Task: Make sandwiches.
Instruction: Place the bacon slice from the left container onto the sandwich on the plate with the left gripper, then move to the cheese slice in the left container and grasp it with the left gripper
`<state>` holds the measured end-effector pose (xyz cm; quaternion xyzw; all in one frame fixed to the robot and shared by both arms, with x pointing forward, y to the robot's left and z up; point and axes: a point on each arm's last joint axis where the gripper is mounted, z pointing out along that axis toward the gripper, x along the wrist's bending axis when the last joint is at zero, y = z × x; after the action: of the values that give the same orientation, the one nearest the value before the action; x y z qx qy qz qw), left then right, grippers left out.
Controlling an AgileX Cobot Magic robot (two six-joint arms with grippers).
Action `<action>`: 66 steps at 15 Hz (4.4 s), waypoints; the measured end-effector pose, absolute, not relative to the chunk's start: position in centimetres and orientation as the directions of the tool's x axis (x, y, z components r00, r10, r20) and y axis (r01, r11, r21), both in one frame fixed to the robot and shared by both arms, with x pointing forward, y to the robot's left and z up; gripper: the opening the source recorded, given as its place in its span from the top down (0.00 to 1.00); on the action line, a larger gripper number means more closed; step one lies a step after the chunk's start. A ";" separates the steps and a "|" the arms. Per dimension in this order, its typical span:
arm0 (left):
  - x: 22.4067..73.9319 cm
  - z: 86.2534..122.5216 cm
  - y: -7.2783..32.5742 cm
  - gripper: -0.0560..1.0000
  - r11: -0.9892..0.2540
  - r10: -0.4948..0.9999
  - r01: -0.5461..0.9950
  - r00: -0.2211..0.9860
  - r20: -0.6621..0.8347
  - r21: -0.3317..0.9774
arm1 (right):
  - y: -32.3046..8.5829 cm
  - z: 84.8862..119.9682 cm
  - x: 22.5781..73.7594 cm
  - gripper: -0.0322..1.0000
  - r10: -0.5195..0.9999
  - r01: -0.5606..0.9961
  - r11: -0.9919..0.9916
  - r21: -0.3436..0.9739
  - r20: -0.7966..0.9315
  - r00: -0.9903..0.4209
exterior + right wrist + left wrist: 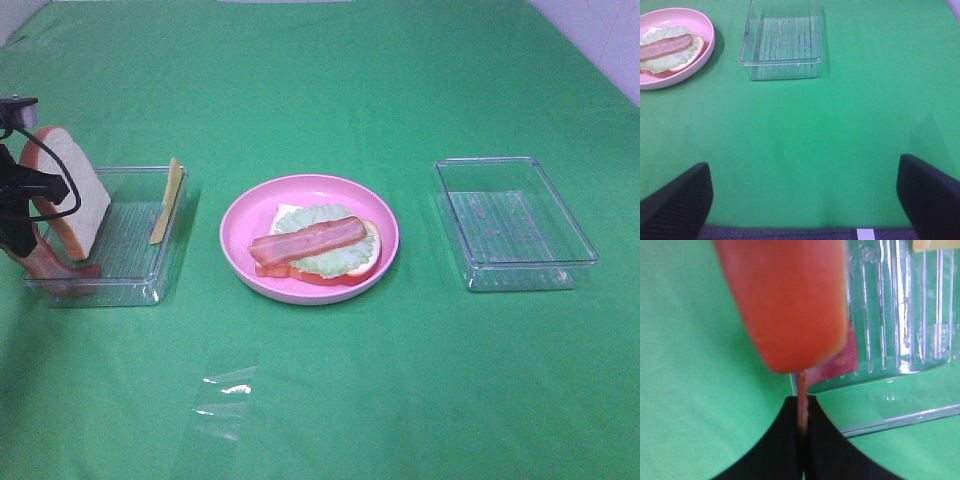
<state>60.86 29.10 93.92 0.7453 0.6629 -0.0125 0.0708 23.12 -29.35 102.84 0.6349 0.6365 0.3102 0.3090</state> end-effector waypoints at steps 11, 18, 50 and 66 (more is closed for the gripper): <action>59.7 98.5 29.1 0.95 -0.175 0.976 0.968 0.194 -0.094 0.179 | -29.4 102.8 23.1 0.04 1.000 0.616 0.001 0.787 0.001 -0.003; 57.9 106.6 26.8 0.95 -0.179 0.917 0.904 0.297 -0.268 0.388 | -29.4 102.8 23.1 0.04 1.000 0.616 0.001 0.787 0.001 -0.003; 65.1 94.4 5.4 0.95 -0.512 0.712 0.808 0.589 -0.382 0.291 | -29.4 102.8 23.1 0.04 1.000 0.616 0.001 0.787 0.001 -0.003; 67.2 100.0 5.9 0.02 -0.466 0.801 0.827 0.545 -0.248 0.314 | -29.4 102.8 23.1 0.04 1.000 0.616 0.001 0.787 0.001 -0.003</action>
<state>67.16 5.89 100.02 0.8555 0.4758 -0.0330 0.2017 23.12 -29.35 102.84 0.6349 0.6365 0.3102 0.3090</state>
